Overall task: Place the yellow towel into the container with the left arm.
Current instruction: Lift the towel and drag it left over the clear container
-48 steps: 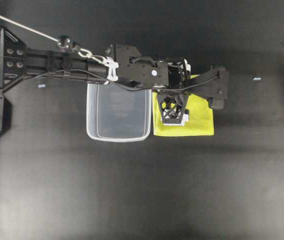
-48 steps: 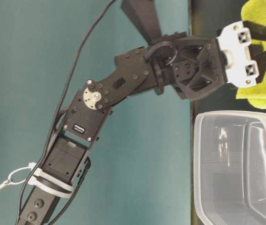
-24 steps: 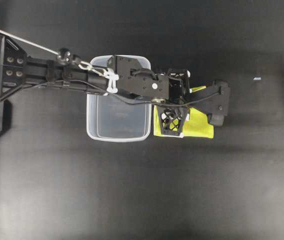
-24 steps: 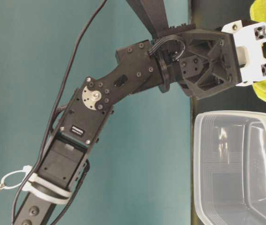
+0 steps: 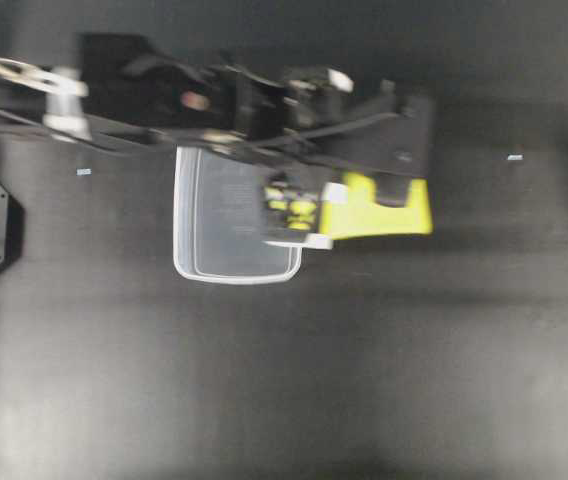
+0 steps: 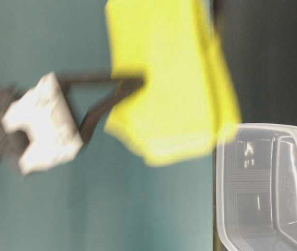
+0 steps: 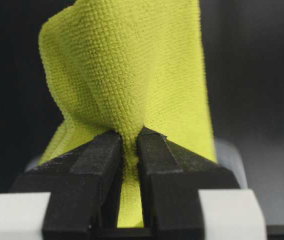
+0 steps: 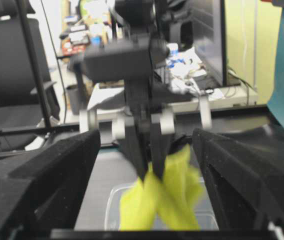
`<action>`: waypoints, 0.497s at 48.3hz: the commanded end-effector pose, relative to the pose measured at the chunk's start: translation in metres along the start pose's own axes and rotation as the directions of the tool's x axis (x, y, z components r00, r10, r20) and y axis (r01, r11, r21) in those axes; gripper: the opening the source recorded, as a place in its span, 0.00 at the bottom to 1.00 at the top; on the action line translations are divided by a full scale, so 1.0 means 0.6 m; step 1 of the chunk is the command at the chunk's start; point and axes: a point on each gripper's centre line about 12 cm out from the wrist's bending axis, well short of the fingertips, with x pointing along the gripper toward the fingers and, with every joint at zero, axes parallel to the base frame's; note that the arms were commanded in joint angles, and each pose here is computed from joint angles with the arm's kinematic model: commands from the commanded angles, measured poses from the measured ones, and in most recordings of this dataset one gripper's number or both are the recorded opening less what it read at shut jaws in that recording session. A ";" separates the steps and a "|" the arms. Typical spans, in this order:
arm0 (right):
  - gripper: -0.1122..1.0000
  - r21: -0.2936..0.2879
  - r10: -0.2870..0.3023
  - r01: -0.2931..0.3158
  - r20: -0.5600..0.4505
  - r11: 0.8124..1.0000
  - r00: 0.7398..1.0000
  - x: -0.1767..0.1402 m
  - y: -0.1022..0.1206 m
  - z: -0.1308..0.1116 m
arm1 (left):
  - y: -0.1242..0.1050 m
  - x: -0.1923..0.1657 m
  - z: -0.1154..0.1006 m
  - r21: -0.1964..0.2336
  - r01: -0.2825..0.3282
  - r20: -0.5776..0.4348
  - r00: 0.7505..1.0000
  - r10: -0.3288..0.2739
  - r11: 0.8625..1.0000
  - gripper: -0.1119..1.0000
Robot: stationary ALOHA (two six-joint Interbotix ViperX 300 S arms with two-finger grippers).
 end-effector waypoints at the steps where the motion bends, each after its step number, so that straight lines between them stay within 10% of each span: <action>1: 0.75 0.001 -0.002 0.002 0.012 1.000 1.000 0.002 0.000 0.010 | -0.004 -0.056 -0.028 0.000 -0.001 -0.009 1.000 0.001 1.000 0.16; 24: 0.75 0.003 -0.002 0.002 0.016 1.000 1.000 0.002 0.000 0.010 | -0.014 -0.034 -0.128 -0.005 -0.006 0.013 1.000 0.006 1.000 0.16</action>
